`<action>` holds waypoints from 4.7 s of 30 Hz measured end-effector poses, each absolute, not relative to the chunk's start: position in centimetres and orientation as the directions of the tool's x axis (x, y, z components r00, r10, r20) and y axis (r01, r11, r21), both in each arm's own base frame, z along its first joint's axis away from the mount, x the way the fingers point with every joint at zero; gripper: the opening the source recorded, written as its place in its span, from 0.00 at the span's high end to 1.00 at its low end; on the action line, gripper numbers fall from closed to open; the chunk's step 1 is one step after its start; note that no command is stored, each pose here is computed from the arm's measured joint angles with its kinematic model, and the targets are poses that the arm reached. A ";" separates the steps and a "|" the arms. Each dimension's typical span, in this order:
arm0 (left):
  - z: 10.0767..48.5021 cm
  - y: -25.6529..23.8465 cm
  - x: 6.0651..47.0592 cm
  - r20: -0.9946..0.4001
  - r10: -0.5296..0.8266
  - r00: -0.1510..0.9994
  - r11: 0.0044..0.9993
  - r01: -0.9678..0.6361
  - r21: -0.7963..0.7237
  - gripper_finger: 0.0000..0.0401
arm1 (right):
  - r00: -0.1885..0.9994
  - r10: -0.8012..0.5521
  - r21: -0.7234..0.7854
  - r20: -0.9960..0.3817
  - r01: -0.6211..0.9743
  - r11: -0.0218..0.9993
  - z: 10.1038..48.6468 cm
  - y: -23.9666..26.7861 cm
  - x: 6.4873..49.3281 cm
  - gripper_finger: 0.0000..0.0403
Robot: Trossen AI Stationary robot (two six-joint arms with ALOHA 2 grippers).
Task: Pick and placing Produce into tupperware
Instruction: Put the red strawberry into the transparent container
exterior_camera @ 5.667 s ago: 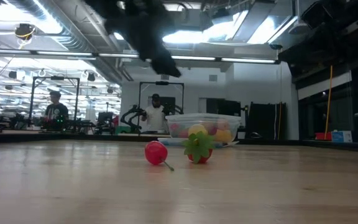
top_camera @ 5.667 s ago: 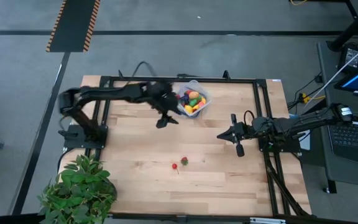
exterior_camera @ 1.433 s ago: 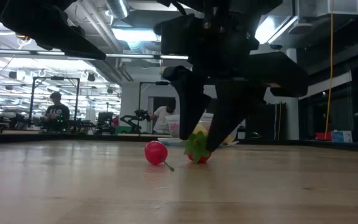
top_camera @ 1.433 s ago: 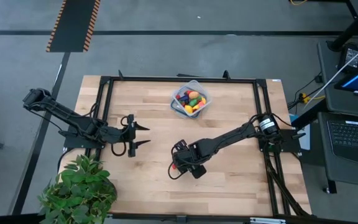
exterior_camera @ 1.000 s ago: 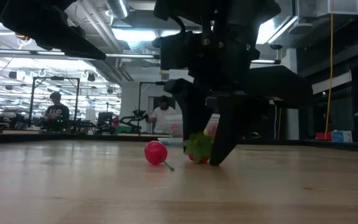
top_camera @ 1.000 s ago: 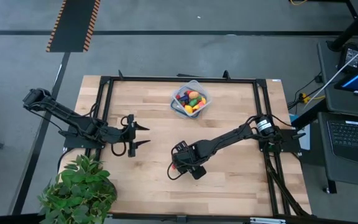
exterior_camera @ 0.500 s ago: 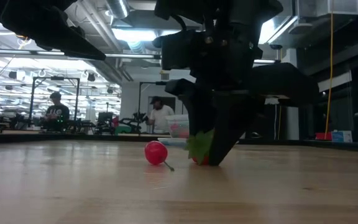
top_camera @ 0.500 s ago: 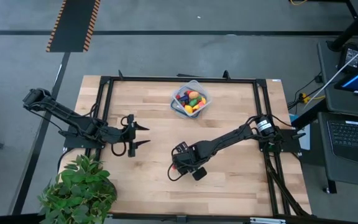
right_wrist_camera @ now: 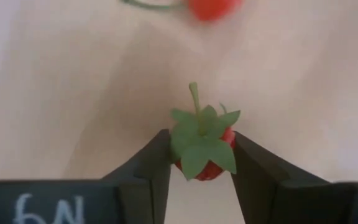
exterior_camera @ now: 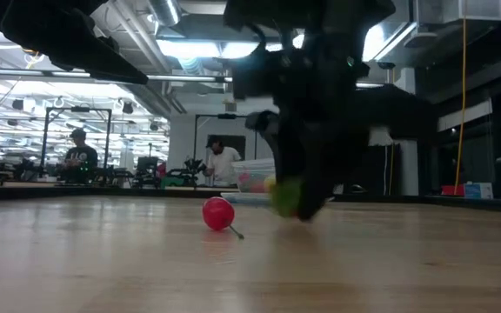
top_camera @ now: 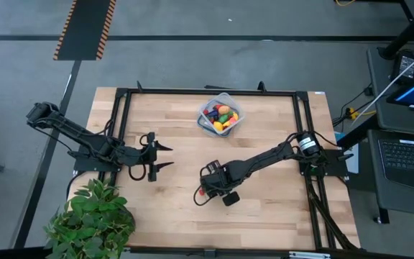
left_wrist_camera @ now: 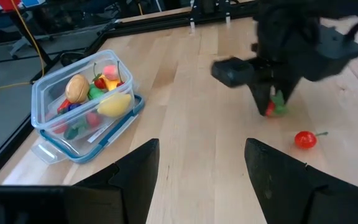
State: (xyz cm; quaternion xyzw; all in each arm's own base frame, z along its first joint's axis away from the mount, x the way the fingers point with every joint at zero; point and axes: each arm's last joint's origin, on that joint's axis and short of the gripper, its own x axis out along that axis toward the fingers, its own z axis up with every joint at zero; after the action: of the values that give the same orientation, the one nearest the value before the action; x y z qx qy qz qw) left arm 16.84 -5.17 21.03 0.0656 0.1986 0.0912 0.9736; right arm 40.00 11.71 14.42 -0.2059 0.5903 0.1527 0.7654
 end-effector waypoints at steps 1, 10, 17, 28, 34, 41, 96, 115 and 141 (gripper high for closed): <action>21.0 -5.2 16.8 -0.375 0.204 0.904 0.975 -0.151 0.164 0.43 | 0.259 -0.013 -0.135 -0.966 -0.459 0.878 14.8 11.5 39.9 0.66; 21.0 -5.2 16.8 -0.375 0.204 0.904 0.975 -0.151 0.164 0.43 | 0.335 -0.001 -0.120 -0.942 -0.336 0.934 19.6 9.5 39.2 0.66; 21.0 -5.2 16.8 -0.377 0.204 0.903 0.975 -0.151 0.166 0.43 | 0.395 0.006 -0.117 -0.918 -0.285 0.951 23.6 8.3 37.8 0.66; 20.9 -5.1 16.8 -0.382 0.207 0.900 0.973 -0.148 0.178 0.43 | 0.475 -0.045 -0.137 -0.879 -0.161 0.978 29.9 6.5 33.9 0.66; 20.9 -5.1 16.8 -0.389 0.209 0.897 0.972 -0.147 0.182 0.43 | 0.491 -0.094 -0.170 -0.866 -0.114 0.979 31.6 6.0 32.4 0.66; 20.8 -5.1 16.7 -0.394 0.211 0.895 0.971 -0.147 0.187 0.43 | 0.506 -0.112 -0.159 -0.855 -0.051 0.986 30.6 5.0 29.9 0.66; 20.8 -5.1 16.7 -0.395 0.215 0.893 0.971 -0.152 0.185 0.43 | 0.964 -0.221 -0.045 -0.146 0.217 0.975 19.8 1.3 13.3 0.66; 20.8 -5.1 16.7 -0.395 0.214 0.893 0.971 -0.153 0.182 0.43 | 0.888 -0.368 -0.122 -0.276 0.347 0.930 18.2 1.2 15.2 0.66; 20.8 -5.1 16.7 -0.395 0.214 0.893 0.971 -0.153 0.182 0.43 | 0.763 -0.095 -0.158 -0.639 -0.010 0.987 21.8 -5.9 25.6 0.66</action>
State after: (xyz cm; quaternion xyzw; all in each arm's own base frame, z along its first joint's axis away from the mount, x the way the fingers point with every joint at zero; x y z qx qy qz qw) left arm 16.73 -5.10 20.80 0.0731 0.2106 0.0946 0.9702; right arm 25.62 -5.91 21.81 -0.0762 0.3435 -0.0228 0.9358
